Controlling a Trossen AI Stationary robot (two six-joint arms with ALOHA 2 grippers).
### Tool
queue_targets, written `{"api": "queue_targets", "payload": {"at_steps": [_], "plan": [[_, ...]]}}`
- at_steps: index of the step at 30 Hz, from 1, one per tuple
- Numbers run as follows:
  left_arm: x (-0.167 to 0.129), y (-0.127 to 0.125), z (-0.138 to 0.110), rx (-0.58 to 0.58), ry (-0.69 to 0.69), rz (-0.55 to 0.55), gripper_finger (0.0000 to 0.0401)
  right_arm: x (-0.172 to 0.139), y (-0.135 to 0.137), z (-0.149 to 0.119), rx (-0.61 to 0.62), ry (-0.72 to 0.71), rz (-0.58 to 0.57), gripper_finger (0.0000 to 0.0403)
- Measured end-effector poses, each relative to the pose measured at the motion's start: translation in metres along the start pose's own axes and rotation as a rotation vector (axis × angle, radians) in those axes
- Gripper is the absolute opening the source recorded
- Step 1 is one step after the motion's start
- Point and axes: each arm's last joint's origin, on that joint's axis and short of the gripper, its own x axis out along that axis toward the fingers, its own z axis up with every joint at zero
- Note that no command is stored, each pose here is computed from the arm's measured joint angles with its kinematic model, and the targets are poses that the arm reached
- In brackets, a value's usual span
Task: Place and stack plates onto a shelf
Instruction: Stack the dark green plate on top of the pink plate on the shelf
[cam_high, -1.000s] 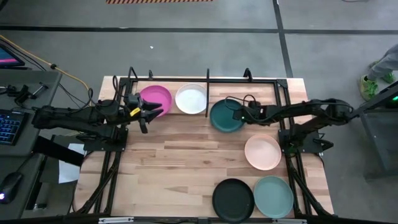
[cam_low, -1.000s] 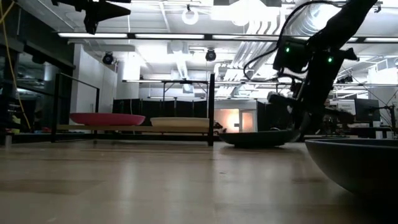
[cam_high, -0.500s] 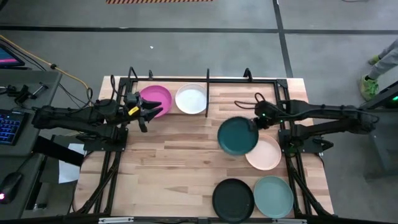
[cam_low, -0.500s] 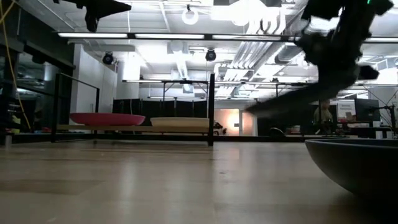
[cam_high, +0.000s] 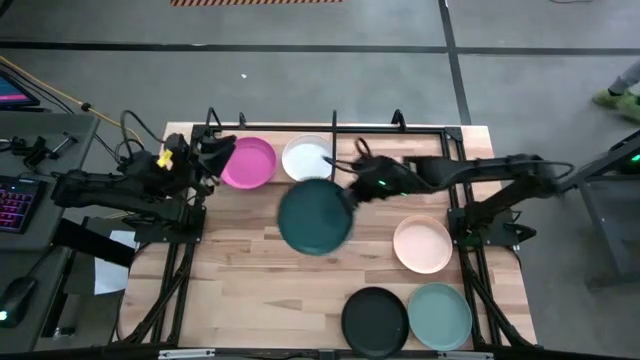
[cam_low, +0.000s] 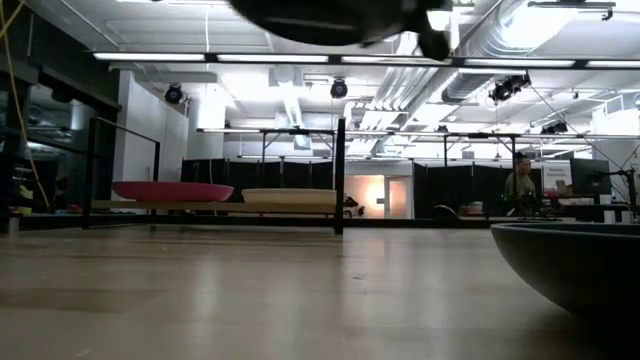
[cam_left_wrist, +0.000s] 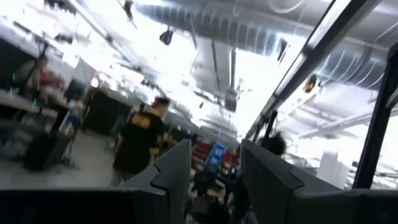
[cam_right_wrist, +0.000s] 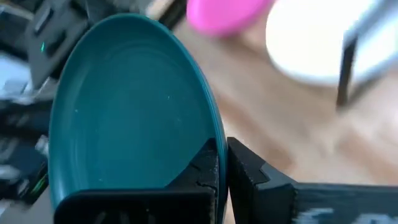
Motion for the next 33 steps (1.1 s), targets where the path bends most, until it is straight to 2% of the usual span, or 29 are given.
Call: {"api": "queue_targets", "payload": {"at_steps": [5, 10, 15, 20, 25, 33], "plan": [[-0.001, -0.001, 0.004, -0.004, -0.029, -0.007, 0.0131, 0.036, 0.013, 0.049, -0.023, -0.159, -0.114, 0.0], [-0.001, -0.001, 0.007, -0.14, -0.062, -0.02, 0.0131, 0.08, 0.007, 0.095, 0.02, -0.247, -0.165, 0.0], [-0.001, -0.002, 0.008, -0.168, -0.07, -0.024, 0.0131, 0.126, -0.003, 0.125, 0.077, -0.283, -0.193, 0.0], [-0.001, -0.002, 0.009, -0.212, -0.078, -0.029, 0.0131, 0.17, -0.012, 0.137, 0.175, -0.296, -0.201, 0.0], [-0.001, -0.002, 0.009, -0.215, -0.078, -0.029, 0.0131, 0.209, -0.016, 0.137, 0.26, -0.281, -0.17, 0.0], [-0.001, -0.002, 0.009, -0.216, -0.078, -0.029, 0.0131, 0.245, -0.023, 0.13, 0.324, -0.265, -0.163, 0.0]]}}
